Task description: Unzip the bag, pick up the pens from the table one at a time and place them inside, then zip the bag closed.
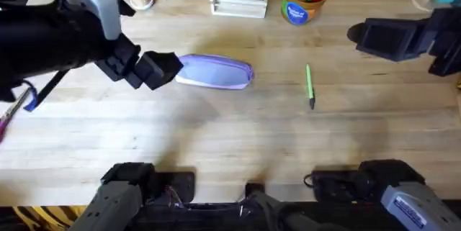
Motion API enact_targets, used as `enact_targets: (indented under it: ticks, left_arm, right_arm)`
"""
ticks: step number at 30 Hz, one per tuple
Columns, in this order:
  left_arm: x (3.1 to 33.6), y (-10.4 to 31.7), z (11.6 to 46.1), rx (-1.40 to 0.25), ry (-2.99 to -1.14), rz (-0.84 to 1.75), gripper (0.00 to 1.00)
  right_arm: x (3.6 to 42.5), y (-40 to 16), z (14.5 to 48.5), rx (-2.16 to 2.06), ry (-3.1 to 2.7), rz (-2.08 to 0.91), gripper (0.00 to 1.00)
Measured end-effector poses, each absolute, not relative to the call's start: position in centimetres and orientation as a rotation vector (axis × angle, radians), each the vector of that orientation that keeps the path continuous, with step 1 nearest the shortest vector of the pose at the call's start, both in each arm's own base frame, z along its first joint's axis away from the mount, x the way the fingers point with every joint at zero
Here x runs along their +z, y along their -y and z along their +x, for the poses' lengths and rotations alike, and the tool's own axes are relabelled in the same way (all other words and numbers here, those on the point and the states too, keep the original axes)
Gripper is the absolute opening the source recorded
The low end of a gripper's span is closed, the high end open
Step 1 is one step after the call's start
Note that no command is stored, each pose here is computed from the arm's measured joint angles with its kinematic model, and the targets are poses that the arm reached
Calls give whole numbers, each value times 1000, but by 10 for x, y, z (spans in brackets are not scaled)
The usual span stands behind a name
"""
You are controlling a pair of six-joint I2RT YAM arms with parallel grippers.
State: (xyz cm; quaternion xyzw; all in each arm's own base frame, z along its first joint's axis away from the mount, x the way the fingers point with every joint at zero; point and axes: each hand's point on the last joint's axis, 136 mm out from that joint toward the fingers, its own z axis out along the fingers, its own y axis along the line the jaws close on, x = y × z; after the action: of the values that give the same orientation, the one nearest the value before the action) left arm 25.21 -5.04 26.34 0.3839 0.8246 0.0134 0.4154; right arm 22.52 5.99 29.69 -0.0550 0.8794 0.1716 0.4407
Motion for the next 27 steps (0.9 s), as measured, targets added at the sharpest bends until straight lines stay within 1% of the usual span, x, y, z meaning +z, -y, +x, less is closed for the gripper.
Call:
enact_targets:
  ticks: [6,10,15,21,27]
  left_arm:
    - [226,61,268,8,-2019,1320,992]
    - [217,63,277,30,-1945,1457,993]
    - [214,55,281,70,-1929,1499,993]
    - [209,60,282,24,-1902,1533,993]
    - [176,50,286,-94,-2009,1556,992]
  right_arm:
    - [302,-60,236,415,-2152,-155,997]
    - [298,-60,242,397,-2167,-192,997]
    - [289,-60,249,393,-2201,-205,997]
    - [276,-60,258,400,-2254,-204,997]
    - [268,-60,262,404,-2286,-204,997]
